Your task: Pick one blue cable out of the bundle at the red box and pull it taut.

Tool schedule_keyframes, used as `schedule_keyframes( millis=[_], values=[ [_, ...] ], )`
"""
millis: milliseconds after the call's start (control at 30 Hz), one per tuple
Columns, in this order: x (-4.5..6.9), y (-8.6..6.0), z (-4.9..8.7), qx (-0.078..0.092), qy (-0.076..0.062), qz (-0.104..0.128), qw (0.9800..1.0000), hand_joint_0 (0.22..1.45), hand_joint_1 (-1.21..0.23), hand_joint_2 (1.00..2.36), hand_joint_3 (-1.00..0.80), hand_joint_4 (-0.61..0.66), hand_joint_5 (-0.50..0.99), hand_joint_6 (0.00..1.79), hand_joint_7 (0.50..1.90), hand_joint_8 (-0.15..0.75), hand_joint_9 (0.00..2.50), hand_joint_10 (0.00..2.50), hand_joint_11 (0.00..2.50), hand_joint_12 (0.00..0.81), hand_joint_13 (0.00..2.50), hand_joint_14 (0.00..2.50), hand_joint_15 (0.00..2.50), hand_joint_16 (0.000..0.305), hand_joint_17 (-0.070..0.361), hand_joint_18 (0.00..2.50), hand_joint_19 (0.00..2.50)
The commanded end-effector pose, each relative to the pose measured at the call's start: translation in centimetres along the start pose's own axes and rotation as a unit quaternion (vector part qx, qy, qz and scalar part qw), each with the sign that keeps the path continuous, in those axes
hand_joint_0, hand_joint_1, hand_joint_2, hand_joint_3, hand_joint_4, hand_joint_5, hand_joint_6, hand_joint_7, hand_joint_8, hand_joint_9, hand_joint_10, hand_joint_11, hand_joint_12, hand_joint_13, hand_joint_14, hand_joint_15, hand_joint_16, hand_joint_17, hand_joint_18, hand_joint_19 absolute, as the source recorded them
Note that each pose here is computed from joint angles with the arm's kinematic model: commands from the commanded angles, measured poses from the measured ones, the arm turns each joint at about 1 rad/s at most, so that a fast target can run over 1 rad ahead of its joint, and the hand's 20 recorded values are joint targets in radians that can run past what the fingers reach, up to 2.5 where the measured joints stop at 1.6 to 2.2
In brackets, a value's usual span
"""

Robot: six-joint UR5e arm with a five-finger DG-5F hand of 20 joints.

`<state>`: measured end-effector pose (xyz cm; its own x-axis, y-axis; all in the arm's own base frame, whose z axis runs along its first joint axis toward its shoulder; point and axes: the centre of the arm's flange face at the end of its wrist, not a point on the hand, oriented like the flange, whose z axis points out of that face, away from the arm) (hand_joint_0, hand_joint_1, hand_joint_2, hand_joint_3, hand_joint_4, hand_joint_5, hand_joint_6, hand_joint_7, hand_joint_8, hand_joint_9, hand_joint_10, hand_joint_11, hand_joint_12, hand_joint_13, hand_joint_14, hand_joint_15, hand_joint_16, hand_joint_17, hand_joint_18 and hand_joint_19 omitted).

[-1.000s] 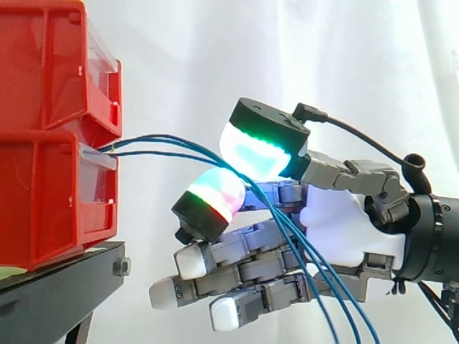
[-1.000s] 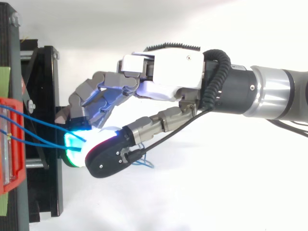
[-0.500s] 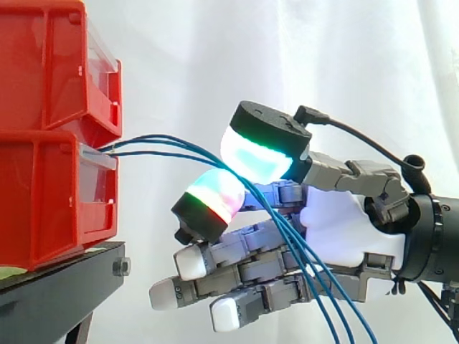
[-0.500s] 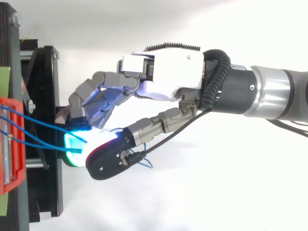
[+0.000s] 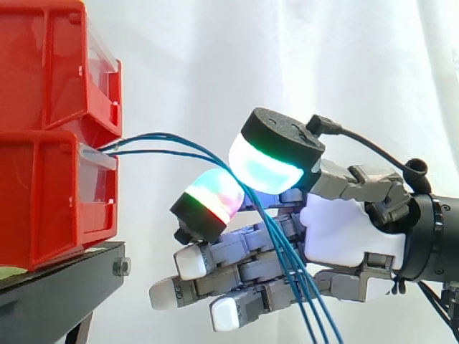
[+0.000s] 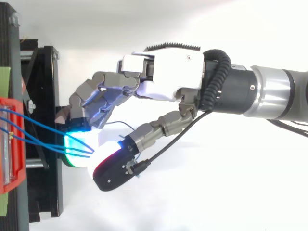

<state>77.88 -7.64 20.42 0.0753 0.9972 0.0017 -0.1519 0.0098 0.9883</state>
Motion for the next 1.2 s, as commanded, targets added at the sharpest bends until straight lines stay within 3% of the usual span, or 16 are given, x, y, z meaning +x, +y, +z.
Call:
schedule_keyframes(
  millis=[0, 100, 200, 367, 633, 933, 1167],
  values=[
    [0.0, -0.11, -0.02, 0.001, 0.0, 0.0, 1.0, 0.78, -1.0, 1.01, -0.37, 0.19, -0.19, 0.88, 0.9, 0.344, 0.67, 0.01, 0.64, 0.395, 0.46, 0.01, 0.22, 0.06, 0.135, 0.66, 0.43],
    [-0.12, 0.07, 0.04, -0.001, -0.001, 0.0, 1.0, 0.79, -1.01, 1.01, -0.4, 0.19, -0.2, 0.88, 0.89, 0.338, 0.65, 0.01, 0.64, 0.396, 0.45, 0.01, 0.21, 0.06, 0.135, 0.66, 0.42],
    [-0.12, 0.01, -0.01, 0.0, -0.001, 0.001, 1.0, 0.71, -1.0, 1.0, -0.5, 0.19, -0.2, 0.89, 0.88, 0.335, 0.64, 0.01, 0.65, 0.395, 0.45, 0.01, 0.21, 0.06, 0.135, 0.67, 0.42],
    [-0.12, 0.01, -0.01, 0.0, -0.001, 0.002, 1.0, 0.52, -0.78, 1.0, -0.5, 0.23, -0.17, 0.86, 0.91, 0.374, 0.71, 0.01, 0.62, 0.419, 0.49, 0.01, 0.25, 0.064, 0.145, 0.7, 0.48],
    [-0.12, -0.04, 0.02, 0.0, -0.001, 0.002, 1.0, 0.58, -0.58, 1.01, -0.43, 0.21, -0.16, 0.85, 0.96, 0.375, 0.76, 0.01, 0.62, 0.403, 0.5, 0.01, 0.25, 0.062, 0.139, 0.69, 0.52],
    [-0.12, 0.01, -0.01, 0.0, -0.001, 0.002, 1.0, 0.6, -0.71, 1.02, -0.2, 0.2, -0.16, 0.87, 0.98, 0.379, 0.78, 0.01, 0.66, 0.401, 0.51, 0.01, 0.25, 0.061, 0.138, 0.7, 0.52],
    [-0.24, 0.01, -0.02, 0.0, -0.002, 0.002, 1.0, 0.63, -0.85, 1.02, -0.18, 0.19, -0.15, 0.87, 0.97, 0.375, 0.78, 0.01, 0.67, 0.401, 0.52, 0.01, 0.25, 0.06, 0.136, 0.72, 0.49]
  ],
)
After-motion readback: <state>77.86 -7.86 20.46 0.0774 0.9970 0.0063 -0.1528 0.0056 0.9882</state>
